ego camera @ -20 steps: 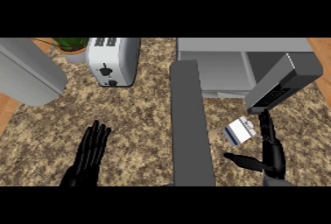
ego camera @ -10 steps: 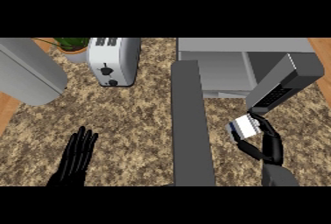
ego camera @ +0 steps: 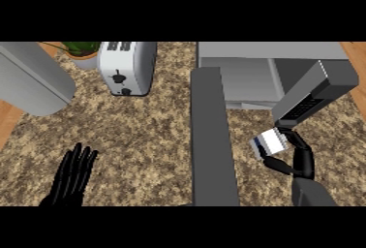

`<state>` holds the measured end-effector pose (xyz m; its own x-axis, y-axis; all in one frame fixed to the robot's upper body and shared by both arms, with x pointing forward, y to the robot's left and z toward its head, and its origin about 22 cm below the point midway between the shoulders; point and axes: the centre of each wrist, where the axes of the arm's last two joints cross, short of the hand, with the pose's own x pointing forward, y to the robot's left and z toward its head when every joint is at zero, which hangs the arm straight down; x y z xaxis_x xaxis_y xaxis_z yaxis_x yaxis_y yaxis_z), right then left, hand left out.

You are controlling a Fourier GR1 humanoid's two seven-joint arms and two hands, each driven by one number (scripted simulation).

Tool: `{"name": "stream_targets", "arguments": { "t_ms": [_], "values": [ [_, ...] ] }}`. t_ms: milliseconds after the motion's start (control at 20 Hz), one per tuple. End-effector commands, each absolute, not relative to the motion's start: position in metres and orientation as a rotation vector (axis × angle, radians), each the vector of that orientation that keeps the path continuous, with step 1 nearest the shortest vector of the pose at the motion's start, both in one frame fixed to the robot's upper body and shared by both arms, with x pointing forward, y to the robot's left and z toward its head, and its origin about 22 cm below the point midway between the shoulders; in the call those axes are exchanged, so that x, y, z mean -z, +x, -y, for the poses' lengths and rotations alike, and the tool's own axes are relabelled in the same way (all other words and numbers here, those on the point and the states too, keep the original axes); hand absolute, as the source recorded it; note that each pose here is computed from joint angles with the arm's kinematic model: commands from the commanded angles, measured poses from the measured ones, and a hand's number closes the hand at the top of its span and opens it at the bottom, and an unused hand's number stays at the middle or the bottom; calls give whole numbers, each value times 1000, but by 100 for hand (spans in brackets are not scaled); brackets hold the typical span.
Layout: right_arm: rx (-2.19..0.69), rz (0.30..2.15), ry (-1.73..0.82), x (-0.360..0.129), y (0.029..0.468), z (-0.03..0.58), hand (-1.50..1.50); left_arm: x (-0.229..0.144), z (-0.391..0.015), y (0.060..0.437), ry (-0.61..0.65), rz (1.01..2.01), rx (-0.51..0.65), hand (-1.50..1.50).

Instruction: Pick up the milk, place it into the microwave and close the microwave

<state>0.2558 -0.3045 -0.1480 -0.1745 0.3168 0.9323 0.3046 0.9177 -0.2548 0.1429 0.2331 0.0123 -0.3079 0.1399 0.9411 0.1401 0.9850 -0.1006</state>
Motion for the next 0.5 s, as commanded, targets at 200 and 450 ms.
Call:
{"name": "stream_targets", "arguments": {
  "t_ms": [200, 450],
  "values": [
    [-183, 1746, -568, 158, 250, 292, 150, -25, -255, 138, -221, 1901, 12, -150],
    [-76, 1875, -349, 150, 264, 284, 150, -21, -255, 135, -205, 1873, -16, -150]
  ]
}}
